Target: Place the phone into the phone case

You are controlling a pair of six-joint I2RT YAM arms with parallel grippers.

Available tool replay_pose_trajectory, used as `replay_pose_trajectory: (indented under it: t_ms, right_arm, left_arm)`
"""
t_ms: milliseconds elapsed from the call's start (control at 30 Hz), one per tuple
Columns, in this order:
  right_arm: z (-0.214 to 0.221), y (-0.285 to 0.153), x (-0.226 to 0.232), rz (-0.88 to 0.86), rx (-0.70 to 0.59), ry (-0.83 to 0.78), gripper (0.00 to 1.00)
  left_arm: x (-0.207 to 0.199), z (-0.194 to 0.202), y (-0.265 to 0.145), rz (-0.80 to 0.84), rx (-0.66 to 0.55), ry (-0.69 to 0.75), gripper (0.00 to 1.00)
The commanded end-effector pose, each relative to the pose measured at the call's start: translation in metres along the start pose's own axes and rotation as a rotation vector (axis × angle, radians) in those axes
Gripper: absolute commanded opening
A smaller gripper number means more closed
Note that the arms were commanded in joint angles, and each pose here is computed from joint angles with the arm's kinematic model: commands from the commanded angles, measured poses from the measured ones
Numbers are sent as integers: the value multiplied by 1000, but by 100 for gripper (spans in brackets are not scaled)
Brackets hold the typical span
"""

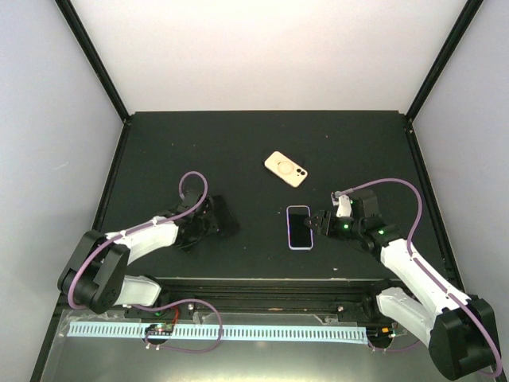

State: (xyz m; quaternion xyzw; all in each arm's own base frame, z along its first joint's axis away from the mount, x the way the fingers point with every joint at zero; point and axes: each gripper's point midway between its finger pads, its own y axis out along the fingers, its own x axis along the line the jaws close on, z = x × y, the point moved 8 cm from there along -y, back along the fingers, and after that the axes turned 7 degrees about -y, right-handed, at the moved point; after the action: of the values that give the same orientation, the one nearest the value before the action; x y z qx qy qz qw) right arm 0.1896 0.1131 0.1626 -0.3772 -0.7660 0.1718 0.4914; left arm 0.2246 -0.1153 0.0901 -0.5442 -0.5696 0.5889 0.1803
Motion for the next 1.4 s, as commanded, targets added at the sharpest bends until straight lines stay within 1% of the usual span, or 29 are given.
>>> replay_pose_trajectory:
  t_ms: [0,67,333,467,667,733,933,1033,1167,1300,1367]
  right_arm:
    - [1,-2,2,-26,1,16,66]
    - [1,-2,3,-33,2,19,66]
    - [3,1,1,-44,5,37,66]
    - [1,1,2,-46,3,30,66]
    - [-1,-1,5,-50,6,20,66]
    - [-2,-2,7,-56,5,19,66]
    - [-3,-7,10,-60,-14,7,66]
    - [-3,-9,11,-65,-24,6,66]
    - [-3,-9,12,-65,-26,5,66]
    - [-2,-10,12,-67,-27,1,66]
    - [-2,-11,13,-70,-28,-5,66]
  left_arm:
    - [-12,-2,-8,63,9,45,13]
    - [-15,-1,-11,88,13,63,13]
    - [-34,18,-9,202,107,125,11]
    - [-41,25,-5,221,149,144,12]
    - [-46,30,-5,243,162,150,14]
    - [-46,31,-6,241,164,148,16]
    - [-41,29,-14,193,130,122,31]
    - [-39,26,-25,180,90,111,38]
    - [-35,21,-39,153,35,101,56]
    - [-26,11,-57,85,-38,91,75]
    - [-18,3,-64,53,-78,81,86]
